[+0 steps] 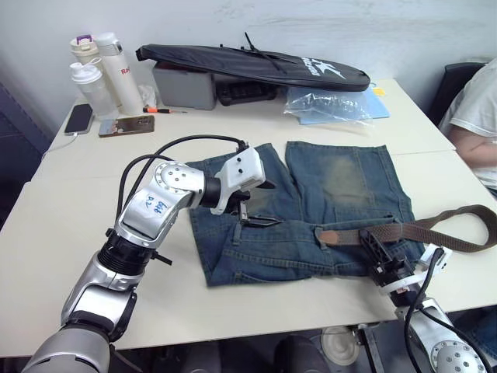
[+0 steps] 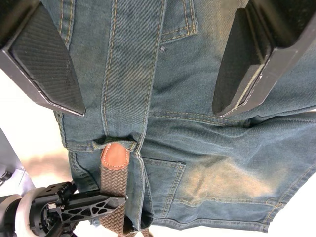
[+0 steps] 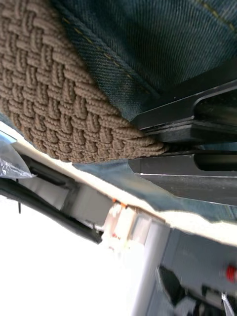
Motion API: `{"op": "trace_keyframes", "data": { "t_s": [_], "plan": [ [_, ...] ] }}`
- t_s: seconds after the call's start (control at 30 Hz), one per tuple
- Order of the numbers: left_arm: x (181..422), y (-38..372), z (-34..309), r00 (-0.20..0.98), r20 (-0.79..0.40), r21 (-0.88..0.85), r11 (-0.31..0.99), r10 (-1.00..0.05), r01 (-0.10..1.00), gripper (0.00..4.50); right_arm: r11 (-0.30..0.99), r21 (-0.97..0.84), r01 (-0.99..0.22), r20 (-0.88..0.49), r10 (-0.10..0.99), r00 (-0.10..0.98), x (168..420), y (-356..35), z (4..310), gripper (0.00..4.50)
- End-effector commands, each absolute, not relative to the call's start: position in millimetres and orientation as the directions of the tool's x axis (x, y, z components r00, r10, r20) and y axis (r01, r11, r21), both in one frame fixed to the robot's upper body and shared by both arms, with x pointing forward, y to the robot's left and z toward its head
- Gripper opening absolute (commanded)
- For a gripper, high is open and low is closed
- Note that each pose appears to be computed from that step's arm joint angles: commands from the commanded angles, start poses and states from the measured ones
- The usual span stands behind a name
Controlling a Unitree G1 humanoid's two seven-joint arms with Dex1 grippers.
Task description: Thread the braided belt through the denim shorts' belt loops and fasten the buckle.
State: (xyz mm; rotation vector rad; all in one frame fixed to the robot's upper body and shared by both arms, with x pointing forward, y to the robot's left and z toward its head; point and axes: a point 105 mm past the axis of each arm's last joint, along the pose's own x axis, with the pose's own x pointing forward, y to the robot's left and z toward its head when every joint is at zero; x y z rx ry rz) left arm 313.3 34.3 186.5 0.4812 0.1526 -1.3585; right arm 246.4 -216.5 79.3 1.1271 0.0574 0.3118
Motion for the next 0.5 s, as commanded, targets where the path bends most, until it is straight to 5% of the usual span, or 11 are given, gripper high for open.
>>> {"op": "trace_keyframes", "data": {
  "t_s": [0.03,0.17,0.27,0.5],
  "plan": [
    [311,37,198,0.241,-0.357,0.287,0.140,-0.903,0.948,4.50,0.383,0.911,-0.156,-0.025,0.427,0.904,240,-190,44,0.04],
    [311,38,198,0.241,-0.358,0.288,0.140,-0.902,0.948,4.50,0.533,0.820,-0.210,-0.092,0.485,0.870,252,-182,41,0.04],
    [311,37,198,0.241,-0.358,0.287,0.139,-0.902,0.948,4.50,0.593,0.771,-0.232,-0.058,0.429,0.901,273,-181,48,0.04],
    [310,35,198,0.244,-0.353,0.285,0.145,-0.903,0.948,4.50,0.501,0.832,-0.236,-0.014,0.446,0.895,280,-160,48,0.04]
  ]
}}
